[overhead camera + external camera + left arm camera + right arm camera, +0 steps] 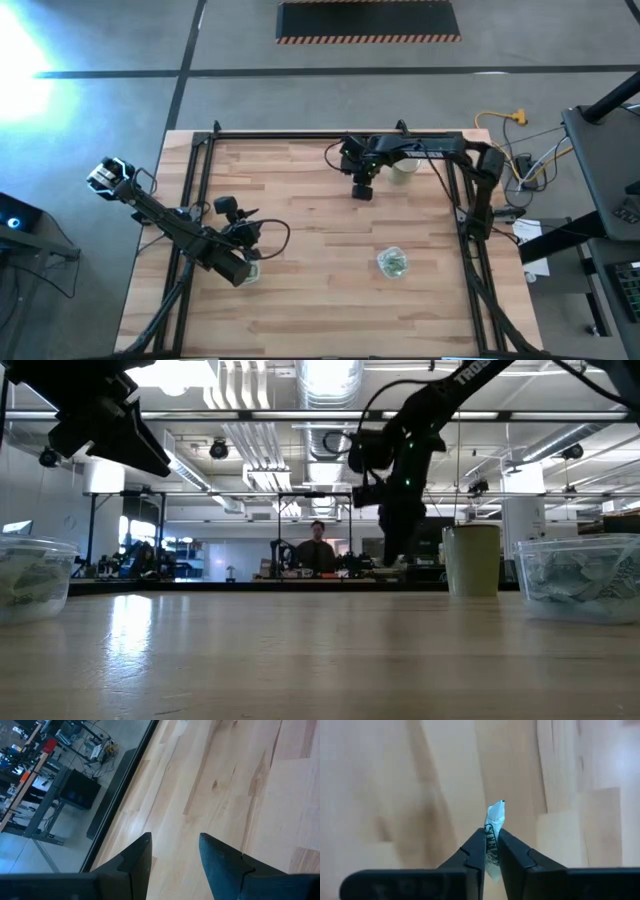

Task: Pick and place Stevia / Truvia into bins
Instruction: Put the stevia packet into the right transparent container

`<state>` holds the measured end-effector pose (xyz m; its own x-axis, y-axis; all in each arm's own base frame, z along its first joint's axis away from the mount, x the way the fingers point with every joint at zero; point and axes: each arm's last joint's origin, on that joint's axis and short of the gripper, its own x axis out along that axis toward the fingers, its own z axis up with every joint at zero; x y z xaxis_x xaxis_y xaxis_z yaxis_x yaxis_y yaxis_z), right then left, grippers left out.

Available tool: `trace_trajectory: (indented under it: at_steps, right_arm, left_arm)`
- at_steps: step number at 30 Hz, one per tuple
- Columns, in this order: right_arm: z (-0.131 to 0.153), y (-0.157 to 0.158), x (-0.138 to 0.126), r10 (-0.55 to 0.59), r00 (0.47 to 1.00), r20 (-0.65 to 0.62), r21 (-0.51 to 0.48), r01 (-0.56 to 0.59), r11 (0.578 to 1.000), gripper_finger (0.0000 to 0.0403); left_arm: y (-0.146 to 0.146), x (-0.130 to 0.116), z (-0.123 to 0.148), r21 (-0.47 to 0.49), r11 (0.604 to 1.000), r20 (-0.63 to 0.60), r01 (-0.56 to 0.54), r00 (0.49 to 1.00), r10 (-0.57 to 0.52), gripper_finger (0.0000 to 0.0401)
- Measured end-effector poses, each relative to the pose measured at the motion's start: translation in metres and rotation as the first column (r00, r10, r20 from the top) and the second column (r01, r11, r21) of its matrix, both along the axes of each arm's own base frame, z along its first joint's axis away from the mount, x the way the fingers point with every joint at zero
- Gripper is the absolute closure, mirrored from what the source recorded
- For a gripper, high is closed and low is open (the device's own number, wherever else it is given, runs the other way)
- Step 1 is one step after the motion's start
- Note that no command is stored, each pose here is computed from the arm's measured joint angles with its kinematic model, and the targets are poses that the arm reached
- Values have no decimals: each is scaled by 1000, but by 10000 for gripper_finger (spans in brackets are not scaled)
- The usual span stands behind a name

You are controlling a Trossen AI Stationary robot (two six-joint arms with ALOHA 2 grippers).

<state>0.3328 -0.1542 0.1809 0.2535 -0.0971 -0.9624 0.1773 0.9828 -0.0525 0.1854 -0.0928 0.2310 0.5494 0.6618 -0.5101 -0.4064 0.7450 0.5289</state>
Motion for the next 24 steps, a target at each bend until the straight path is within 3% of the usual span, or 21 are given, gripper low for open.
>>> trace_trajectory:
  at_steps: [7,16,24]
  right_arm:
    - [49,23,-6,6,986,165,104,-23,994,370]
    - [103,74,-19,97,938,332,153,-155,976,370]
    - [123,132,-35,179,932,315,203,-250,947,370]
  left_arm:
    - [0,0,0,-1,1000,1,0,1000,0,253]
    - [-1,1,2,-5,1000,8,1,1000,-1,253]
    - [-1,1,2,-5,1000,8,2,1000,-2,253]
